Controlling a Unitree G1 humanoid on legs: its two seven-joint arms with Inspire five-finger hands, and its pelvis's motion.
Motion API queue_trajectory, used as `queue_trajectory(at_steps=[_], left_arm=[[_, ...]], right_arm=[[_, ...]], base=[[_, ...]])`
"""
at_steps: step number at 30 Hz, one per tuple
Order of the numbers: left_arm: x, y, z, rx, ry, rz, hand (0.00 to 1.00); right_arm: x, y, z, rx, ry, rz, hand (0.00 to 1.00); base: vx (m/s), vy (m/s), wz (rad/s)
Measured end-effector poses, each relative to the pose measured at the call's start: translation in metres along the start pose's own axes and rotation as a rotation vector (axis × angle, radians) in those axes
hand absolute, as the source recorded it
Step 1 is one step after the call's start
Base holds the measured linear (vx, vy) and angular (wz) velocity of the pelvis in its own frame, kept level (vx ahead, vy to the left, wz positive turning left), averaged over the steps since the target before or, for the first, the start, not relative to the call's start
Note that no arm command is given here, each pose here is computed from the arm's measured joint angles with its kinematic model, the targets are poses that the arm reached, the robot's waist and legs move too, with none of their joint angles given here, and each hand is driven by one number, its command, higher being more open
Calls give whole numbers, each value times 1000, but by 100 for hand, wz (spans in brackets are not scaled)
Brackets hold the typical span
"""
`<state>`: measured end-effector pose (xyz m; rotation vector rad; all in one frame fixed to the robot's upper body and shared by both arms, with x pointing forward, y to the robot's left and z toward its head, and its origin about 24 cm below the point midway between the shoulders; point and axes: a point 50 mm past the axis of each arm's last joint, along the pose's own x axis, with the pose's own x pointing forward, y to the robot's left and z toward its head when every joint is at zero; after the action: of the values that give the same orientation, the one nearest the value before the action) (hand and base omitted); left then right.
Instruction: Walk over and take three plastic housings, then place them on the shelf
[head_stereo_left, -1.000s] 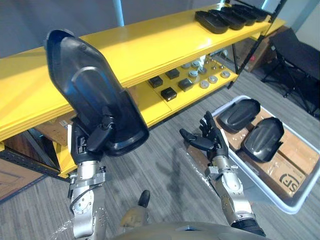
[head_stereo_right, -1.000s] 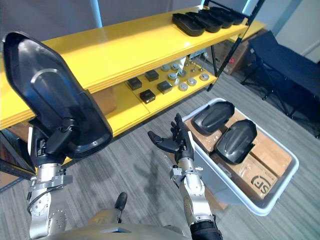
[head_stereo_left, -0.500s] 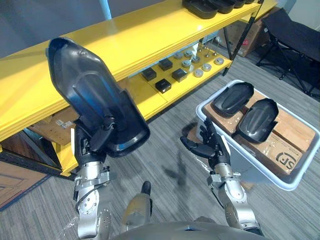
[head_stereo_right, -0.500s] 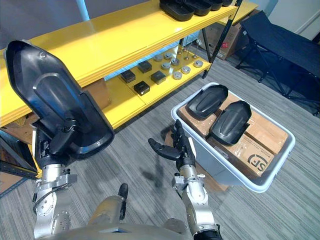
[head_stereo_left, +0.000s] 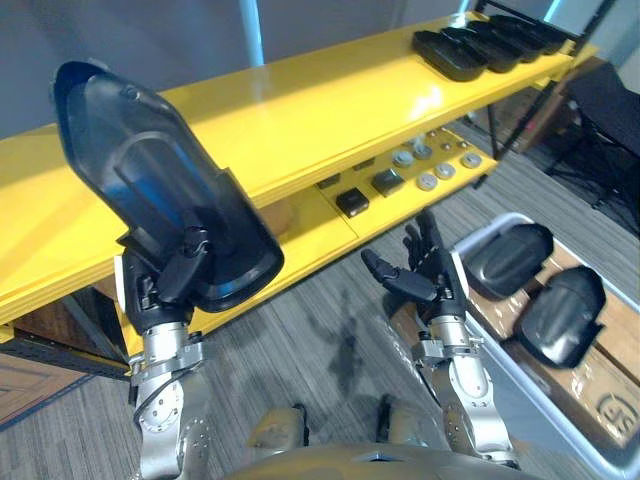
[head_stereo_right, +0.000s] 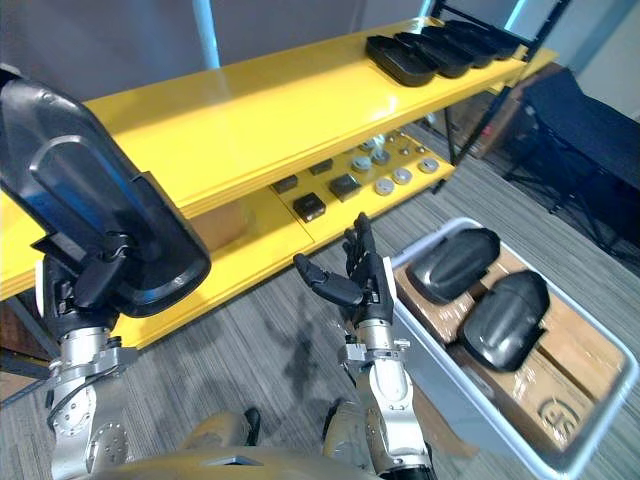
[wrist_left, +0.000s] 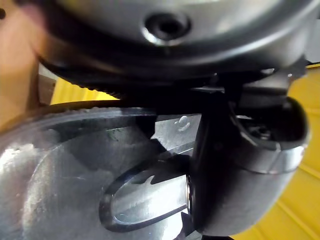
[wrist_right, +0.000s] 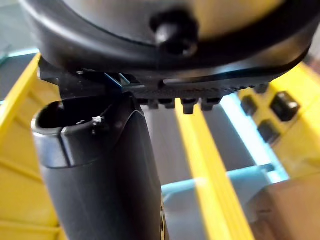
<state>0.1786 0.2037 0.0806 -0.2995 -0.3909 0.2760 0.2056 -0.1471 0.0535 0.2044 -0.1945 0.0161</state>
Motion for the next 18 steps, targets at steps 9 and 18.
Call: queue_trajectory(at_steps=[9, 18], left_arm=[[-8, -8, -2, -127, 7, 39, 0], [-10, -34, -11, -132, 52, -149, 0]], right_arm=[[2, -27, 30, -121, -126, -116, 100], [-9, -54, 39, -174, -149, -231, 100]], base=[[326, -385, 78], [137, -10, 3]])
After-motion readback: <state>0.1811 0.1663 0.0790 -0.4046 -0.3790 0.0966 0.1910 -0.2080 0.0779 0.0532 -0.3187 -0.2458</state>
